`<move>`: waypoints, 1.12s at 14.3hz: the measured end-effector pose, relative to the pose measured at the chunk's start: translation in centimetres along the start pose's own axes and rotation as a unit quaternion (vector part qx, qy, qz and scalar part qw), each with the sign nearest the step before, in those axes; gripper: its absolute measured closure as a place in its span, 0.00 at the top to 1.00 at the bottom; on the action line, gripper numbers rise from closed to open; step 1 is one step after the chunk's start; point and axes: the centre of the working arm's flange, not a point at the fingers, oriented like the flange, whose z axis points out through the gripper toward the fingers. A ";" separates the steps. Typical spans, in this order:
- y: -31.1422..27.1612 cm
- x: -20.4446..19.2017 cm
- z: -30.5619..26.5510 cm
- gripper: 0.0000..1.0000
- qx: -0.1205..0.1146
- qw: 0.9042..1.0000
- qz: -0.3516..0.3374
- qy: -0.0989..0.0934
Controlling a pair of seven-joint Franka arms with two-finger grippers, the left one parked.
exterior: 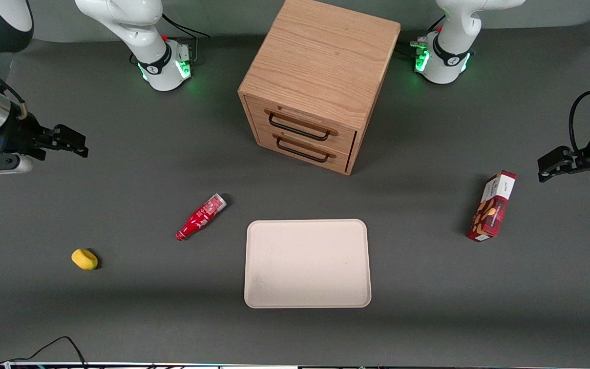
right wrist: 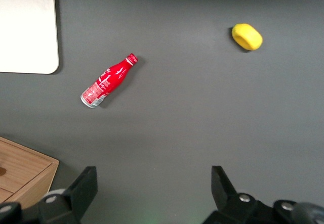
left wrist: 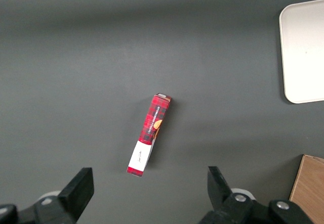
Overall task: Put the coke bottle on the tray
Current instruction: 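Move the right gripper down to the red Coca-Cola bottle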
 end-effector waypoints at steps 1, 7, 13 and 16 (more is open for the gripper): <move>-0.7 0.9 1.2 1.00 0.005 1.000 0.000 -0.001; -9.3 6.0 11.2 1.00 0.021 0.986 0.164 -0.028; -16.2 6.6 23.6 1.00 -0.013 0.948 0.311 -0.060; -16.2 6.6 29.8 1.00 -0.005 0.931 0.361 -0.058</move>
